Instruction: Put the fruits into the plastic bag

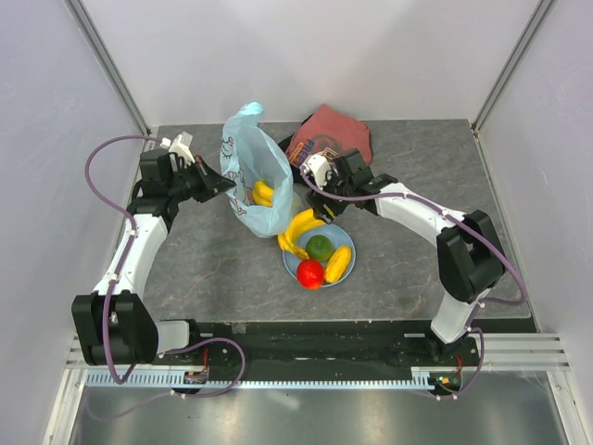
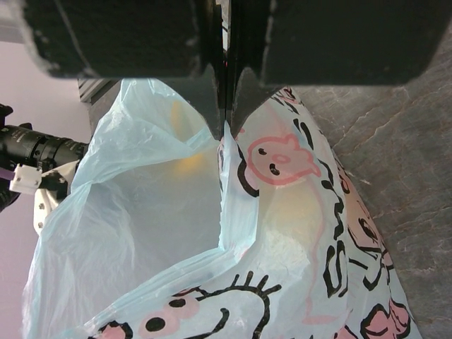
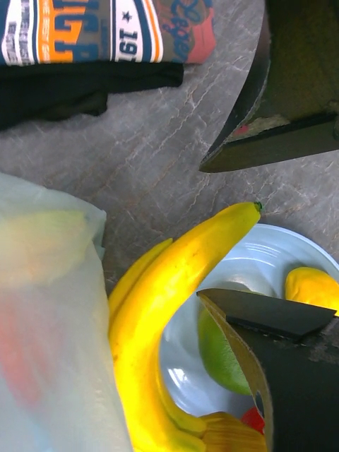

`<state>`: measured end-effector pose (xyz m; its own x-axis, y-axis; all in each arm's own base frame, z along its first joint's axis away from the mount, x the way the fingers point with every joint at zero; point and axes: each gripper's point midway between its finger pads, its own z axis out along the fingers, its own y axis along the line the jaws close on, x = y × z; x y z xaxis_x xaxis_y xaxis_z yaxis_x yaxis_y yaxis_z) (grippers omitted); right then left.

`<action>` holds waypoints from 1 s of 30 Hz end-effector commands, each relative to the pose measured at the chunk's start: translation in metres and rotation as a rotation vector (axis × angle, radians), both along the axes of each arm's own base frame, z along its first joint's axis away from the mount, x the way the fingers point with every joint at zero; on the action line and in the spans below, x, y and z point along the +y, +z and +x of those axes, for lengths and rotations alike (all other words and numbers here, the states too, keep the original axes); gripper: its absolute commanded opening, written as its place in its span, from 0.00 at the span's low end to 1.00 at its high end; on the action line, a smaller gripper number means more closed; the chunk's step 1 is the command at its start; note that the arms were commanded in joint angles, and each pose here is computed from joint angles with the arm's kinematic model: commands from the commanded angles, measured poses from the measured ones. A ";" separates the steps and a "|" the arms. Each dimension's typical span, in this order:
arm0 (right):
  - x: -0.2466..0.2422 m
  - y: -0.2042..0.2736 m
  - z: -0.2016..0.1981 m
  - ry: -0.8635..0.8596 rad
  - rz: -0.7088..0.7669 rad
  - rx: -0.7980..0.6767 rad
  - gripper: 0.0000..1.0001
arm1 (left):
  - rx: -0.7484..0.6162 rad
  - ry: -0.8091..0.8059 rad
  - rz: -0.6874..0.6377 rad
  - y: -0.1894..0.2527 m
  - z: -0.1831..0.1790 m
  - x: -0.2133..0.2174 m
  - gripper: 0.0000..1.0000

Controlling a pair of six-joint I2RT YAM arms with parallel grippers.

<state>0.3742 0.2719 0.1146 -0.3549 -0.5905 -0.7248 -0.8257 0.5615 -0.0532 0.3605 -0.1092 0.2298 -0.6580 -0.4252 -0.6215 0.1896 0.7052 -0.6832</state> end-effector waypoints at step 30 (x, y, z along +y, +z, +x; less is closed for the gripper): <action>0.012 -0.008 -0.008 0.218 -0.036 0.030 0.29 | -0.047 -0.019 0.035 0.012 -0.007 0.001 0.01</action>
<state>0.3597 0.2791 0.0881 -0.2908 -0.6917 -0.6611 -0.9213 0.3888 -0.0016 0.3554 -0.1089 0.2271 -0.6708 -0.4193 -0.6117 0.1786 0.7092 -0.6820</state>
